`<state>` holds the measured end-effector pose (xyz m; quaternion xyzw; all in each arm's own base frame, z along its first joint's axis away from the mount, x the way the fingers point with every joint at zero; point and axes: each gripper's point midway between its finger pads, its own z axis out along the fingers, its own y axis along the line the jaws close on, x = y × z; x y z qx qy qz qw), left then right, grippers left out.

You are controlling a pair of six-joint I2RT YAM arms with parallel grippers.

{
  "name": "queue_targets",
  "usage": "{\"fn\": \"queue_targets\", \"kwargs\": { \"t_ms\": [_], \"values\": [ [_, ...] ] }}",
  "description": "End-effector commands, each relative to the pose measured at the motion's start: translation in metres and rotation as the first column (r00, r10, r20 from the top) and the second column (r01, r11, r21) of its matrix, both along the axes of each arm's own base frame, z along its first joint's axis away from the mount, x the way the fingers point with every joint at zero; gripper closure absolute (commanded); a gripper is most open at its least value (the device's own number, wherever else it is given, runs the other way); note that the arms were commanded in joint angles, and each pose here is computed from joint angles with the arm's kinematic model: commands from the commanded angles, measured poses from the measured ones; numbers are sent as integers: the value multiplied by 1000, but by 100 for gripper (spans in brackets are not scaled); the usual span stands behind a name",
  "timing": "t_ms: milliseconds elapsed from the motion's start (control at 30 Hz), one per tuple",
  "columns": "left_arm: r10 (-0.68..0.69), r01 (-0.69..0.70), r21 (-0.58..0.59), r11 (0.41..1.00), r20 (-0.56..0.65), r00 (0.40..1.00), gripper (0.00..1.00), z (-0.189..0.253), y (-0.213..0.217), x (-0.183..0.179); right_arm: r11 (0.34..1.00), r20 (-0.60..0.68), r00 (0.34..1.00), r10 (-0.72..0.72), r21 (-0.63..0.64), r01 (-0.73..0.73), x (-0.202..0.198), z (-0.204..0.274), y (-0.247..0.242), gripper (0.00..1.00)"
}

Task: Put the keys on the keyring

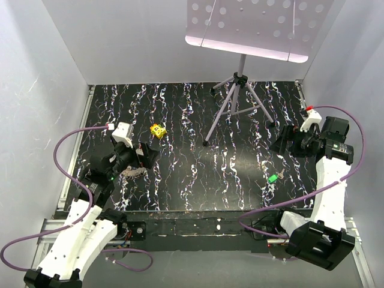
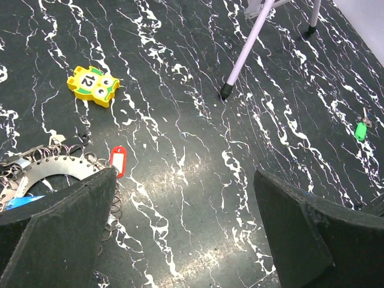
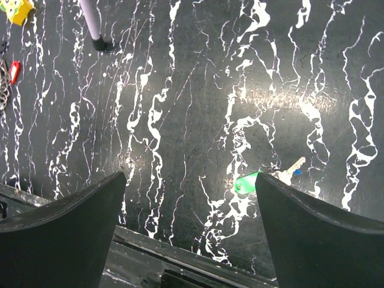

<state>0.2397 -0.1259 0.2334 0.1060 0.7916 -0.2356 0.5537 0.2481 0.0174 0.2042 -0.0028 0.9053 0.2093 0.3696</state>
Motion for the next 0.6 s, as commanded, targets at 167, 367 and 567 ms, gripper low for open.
{"fn": "queue_targets", "kwargs": {
  "t_ms": [167,367,567],
  "values": [
    [16,-17,13,1000,37,999,1,14,5,-1,916,166,902,400,-24,-401,-20,15,36,2],
    [33,-34,13,999,64,997,0,19,9,-3,706,361,619,698,-197,-681,-60,17,67,5],
    [22,-23,16,1000,52,998,0,17,7,-2,465,203,421,884,-481,-744,-67,-27,42,10]
  ]
}}
